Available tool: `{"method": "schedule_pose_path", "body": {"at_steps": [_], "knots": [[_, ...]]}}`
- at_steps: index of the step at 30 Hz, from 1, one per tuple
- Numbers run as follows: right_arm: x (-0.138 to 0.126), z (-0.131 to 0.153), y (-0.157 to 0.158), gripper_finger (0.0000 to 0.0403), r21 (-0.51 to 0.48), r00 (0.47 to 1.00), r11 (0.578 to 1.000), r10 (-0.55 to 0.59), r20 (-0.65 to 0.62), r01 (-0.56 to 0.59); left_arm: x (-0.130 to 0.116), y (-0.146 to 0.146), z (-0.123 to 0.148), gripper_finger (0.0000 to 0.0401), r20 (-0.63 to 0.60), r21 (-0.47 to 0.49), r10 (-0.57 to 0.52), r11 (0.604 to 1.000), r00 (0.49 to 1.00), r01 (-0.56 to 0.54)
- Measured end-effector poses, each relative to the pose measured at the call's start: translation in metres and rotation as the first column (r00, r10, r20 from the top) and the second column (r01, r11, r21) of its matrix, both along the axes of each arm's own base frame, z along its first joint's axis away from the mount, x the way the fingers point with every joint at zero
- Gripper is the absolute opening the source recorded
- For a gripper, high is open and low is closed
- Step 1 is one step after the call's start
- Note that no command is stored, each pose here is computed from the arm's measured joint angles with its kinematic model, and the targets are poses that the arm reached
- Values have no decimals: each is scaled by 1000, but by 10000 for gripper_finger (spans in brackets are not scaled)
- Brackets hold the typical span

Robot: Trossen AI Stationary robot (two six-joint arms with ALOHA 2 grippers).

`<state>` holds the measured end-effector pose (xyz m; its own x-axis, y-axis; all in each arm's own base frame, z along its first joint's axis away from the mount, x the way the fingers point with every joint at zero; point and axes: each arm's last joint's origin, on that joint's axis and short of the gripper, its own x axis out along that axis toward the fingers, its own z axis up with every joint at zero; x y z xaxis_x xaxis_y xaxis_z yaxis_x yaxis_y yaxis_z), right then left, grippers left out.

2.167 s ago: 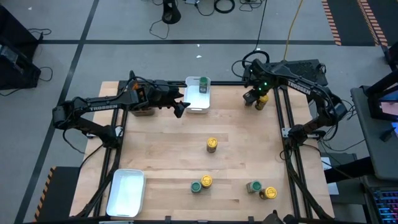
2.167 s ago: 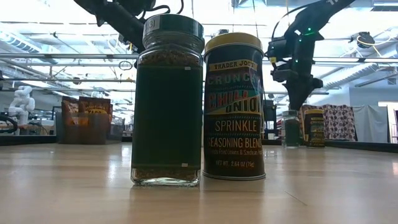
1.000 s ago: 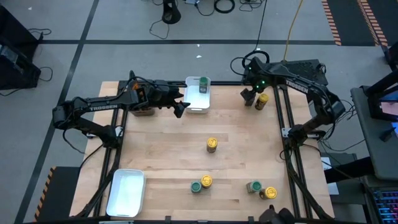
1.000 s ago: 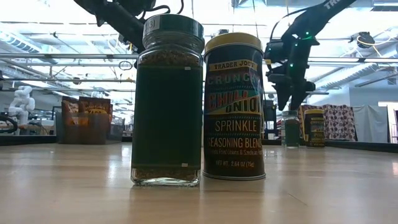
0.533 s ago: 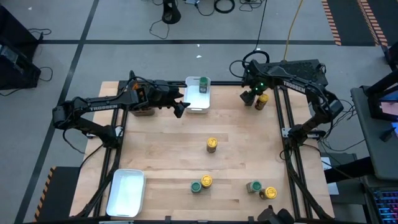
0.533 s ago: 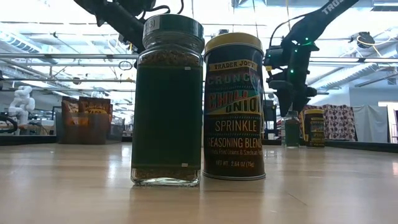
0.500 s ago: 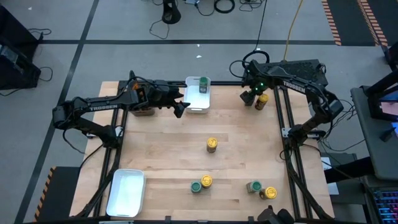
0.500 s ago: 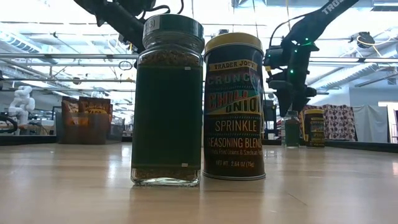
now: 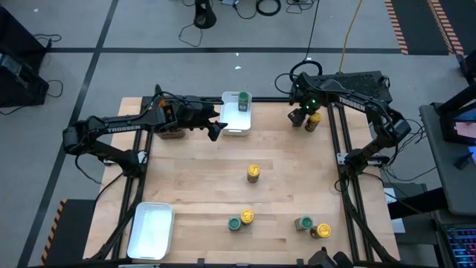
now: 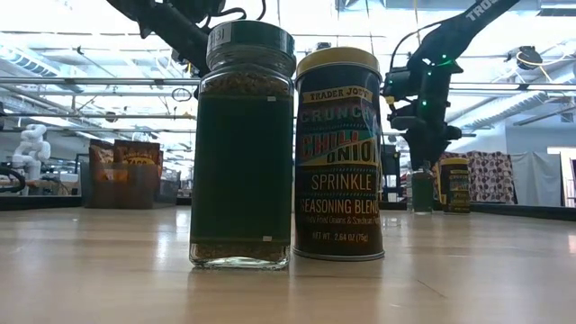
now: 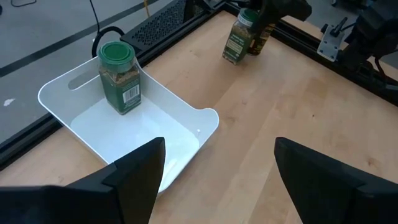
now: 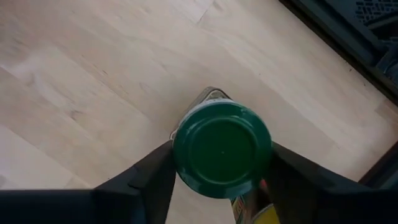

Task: Sort spices by type
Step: Put the top green seasoning bottle into the top white bin

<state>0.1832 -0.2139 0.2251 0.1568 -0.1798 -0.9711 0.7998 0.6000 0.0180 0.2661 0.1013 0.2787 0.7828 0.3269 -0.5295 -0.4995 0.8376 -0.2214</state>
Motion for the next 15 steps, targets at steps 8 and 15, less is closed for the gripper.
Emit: {"method": "schedule_pose_path", "body": {"at_steps": [8,15], "knots": [[3,2,4,166,-9,999,999,43,2,-43,0,0,0,306,0,0,0,1000,1000,0],[20,31,12,188,-39,992,991,127,21,-126,0,0,0,306,0,0,0,1000,1000,0]]}}
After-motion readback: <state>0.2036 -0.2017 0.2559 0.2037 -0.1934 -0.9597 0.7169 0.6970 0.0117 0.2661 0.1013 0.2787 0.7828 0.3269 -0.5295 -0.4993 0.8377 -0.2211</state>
